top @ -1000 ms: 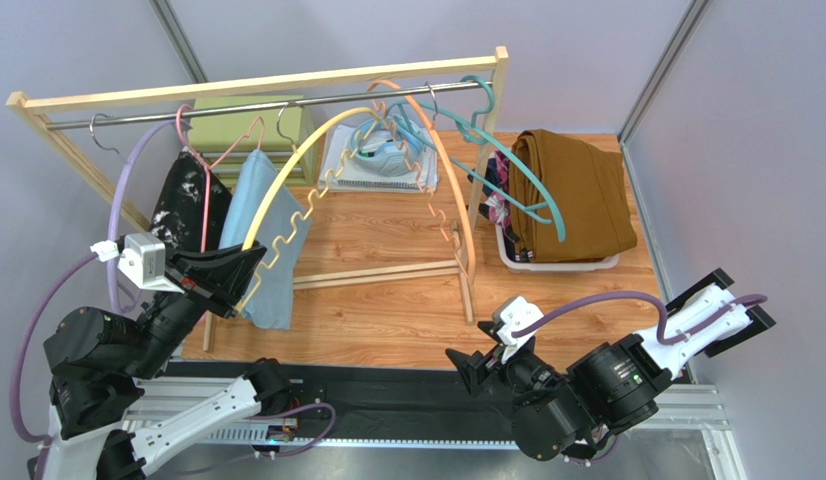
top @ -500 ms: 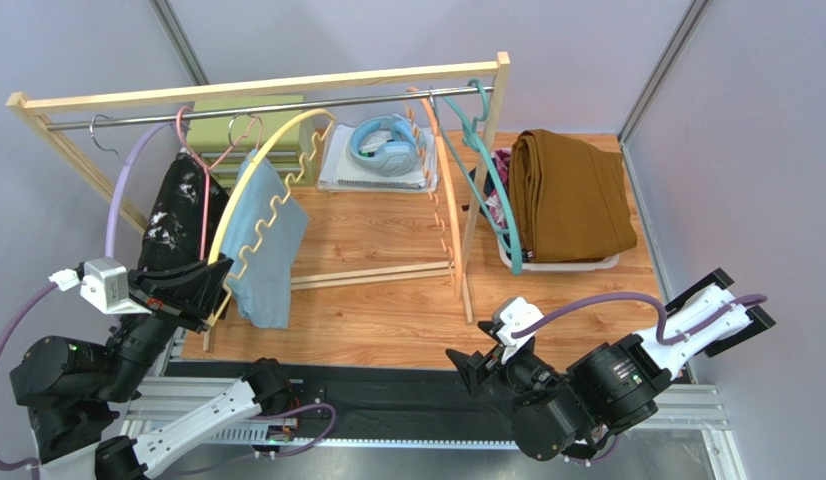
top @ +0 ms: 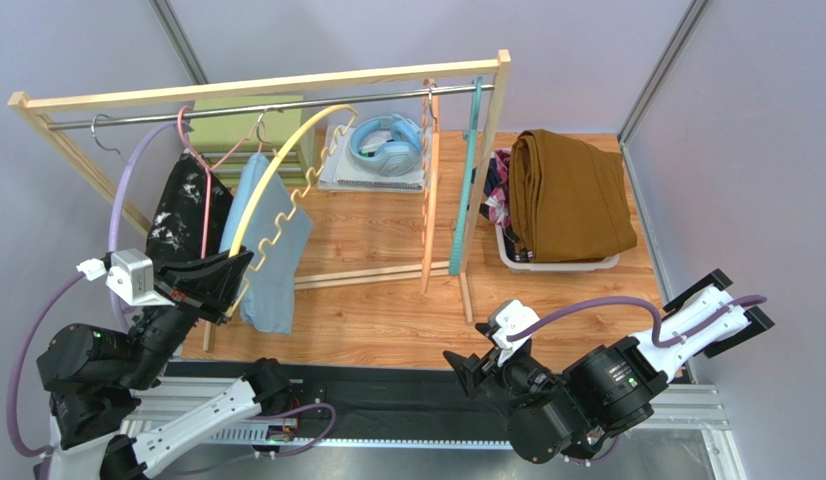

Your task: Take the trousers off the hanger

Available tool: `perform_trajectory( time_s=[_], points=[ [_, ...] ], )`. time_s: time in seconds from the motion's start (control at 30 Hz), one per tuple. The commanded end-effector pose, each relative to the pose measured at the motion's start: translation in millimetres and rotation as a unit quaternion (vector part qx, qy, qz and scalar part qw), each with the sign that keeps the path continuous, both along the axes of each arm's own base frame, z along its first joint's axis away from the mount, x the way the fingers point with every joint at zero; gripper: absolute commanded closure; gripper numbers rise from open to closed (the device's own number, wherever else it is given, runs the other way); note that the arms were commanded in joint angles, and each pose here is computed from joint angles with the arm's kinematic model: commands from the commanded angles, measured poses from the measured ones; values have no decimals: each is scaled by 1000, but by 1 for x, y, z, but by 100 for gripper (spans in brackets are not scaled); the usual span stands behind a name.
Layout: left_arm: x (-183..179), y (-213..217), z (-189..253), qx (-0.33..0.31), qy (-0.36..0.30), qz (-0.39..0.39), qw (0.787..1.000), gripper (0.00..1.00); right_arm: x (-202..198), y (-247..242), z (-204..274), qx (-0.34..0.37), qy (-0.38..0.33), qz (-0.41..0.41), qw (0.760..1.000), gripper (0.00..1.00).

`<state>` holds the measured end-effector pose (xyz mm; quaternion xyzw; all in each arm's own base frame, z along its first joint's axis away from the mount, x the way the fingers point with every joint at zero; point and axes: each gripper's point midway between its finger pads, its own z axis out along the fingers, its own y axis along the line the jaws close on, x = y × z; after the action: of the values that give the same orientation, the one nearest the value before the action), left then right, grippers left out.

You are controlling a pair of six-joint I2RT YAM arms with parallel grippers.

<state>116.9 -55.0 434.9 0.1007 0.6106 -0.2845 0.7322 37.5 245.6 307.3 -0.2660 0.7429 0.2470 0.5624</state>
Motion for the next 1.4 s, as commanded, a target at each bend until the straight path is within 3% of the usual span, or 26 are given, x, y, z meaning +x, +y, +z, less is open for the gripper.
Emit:
perform_trajectory(
  time_s=[0.0, 0.17, 0.27, 0.77, 1.37],
  points=[
    [-19, 4, 53, -68, -79, -33, 994, 100, 2, 0, 9, 22, -2, -8, 1000, 29],
    [-51, 8, 59, -67, -119, -95, 986, 100, 5, -3, 9, 24, -4, -12, 1000, 29],
    [-51, 8, 57, -62, -114, -94, 987, 100, 6, -4, 11, 28, -5, -14, 999, 29],
    [7, -9, 40, -63, -53, 1, 997, 100, 1, 2, 14, 32, -1, -11, 999, 29],
    [48, -81, -1, -72, 34, -36, 996, 100, 2, -1, 12, 35, 2, -11, 999, 29]
  ],
)
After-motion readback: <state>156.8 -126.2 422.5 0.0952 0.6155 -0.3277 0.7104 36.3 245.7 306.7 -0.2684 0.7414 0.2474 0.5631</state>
